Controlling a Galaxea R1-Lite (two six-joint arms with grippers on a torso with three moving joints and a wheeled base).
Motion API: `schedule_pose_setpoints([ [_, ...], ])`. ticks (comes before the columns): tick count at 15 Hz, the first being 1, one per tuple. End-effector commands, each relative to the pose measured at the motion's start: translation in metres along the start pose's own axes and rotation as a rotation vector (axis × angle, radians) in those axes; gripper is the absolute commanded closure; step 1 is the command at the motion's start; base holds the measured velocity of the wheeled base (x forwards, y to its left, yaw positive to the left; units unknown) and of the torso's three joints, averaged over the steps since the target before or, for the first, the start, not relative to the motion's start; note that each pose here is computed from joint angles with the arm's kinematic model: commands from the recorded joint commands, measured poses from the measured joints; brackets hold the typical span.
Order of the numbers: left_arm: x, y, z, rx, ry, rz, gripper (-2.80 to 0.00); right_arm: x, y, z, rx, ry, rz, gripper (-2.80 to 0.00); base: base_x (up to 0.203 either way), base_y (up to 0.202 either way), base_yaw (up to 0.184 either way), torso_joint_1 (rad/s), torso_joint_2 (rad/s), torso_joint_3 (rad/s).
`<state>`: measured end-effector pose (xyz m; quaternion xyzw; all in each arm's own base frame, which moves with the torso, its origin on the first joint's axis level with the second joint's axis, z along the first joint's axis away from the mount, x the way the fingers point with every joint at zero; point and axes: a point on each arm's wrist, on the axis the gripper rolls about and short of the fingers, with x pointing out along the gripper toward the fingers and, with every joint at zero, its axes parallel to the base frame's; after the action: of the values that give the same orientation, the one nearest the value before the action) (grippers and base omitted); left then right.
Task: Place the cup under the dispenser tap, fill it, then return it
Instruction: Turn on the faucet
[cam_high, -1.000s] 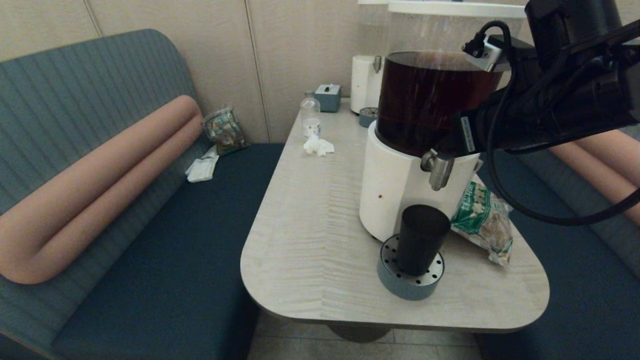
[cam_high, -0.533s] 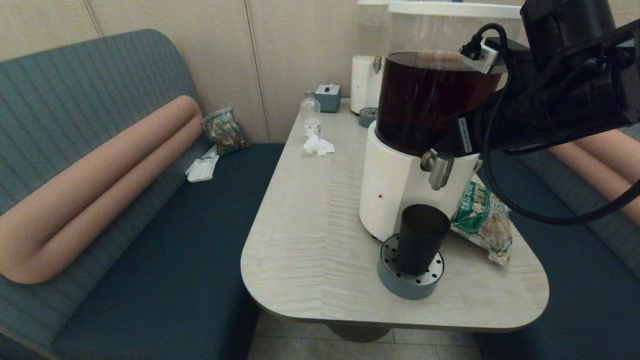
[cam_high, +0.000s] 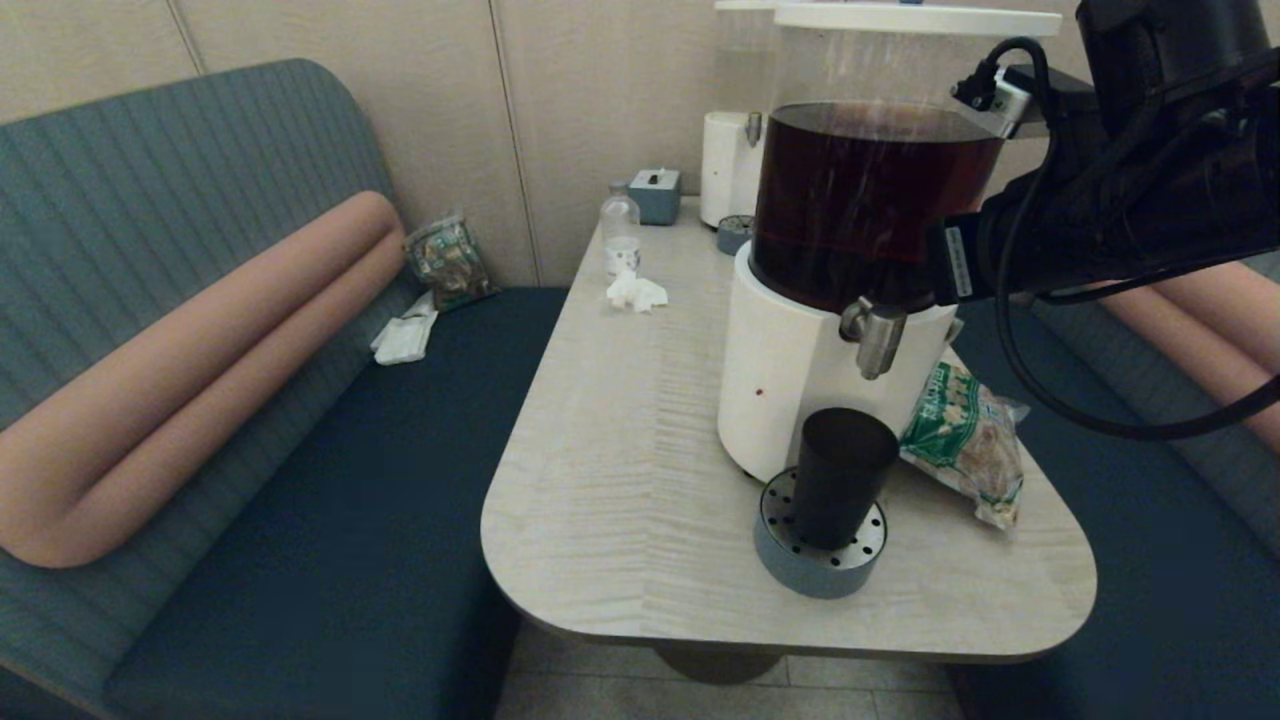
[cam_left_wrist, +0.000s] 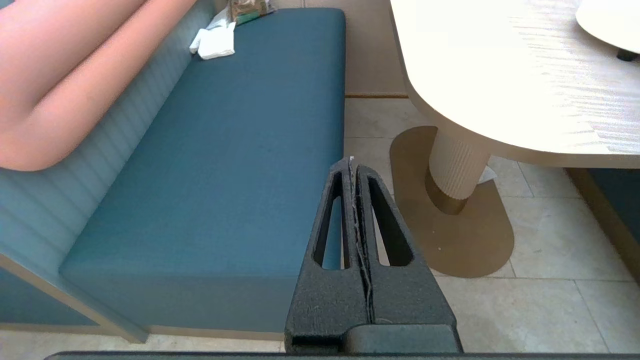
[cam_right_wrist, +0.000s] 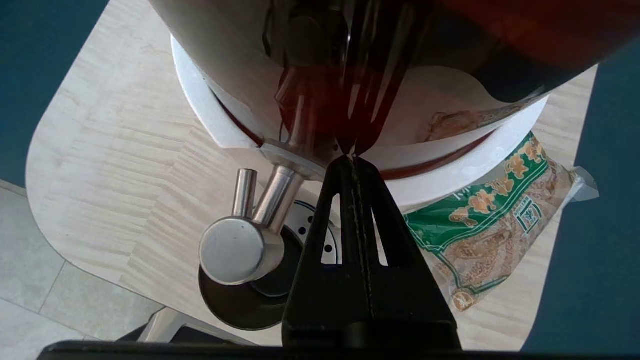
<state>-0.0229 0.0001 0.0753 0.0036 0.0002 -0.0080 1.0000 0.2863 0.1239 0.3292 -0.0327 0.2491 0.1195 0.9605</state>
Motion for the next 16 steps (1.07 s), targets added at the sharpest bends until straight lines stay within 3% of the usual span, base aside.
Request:
schedule_pose_setpoints([
  [1, 0.0, 0.0, 0.0, 0.0, 0.0, -0.001, 0.0, 0.004, 0.0, -0.001, -0.001, 0.012, -0.005, 0.0, 0.0, 0.0, 0.0, 0.0, 0.0, 0.0],
  [3, 0.0, 0.0, 0.0, 0.0, 0.0, 0.0, 0.0, 0.011, 0.002, -0.004, -0.007, 0.027, -0.032, 0.0, 0.0, 0.0, 0.0, 0.0, 0.0, 0.0],
  [16, 0.0, 0.0, 0.0, 0.0, 0.0, 0.0, 0.0, 0.01, 0.023, -0.005, -0.04, 0.029, 0.04, 0.0, 0.0, 0.0, 0.0, 0.0, 0.0, 0.0],
])
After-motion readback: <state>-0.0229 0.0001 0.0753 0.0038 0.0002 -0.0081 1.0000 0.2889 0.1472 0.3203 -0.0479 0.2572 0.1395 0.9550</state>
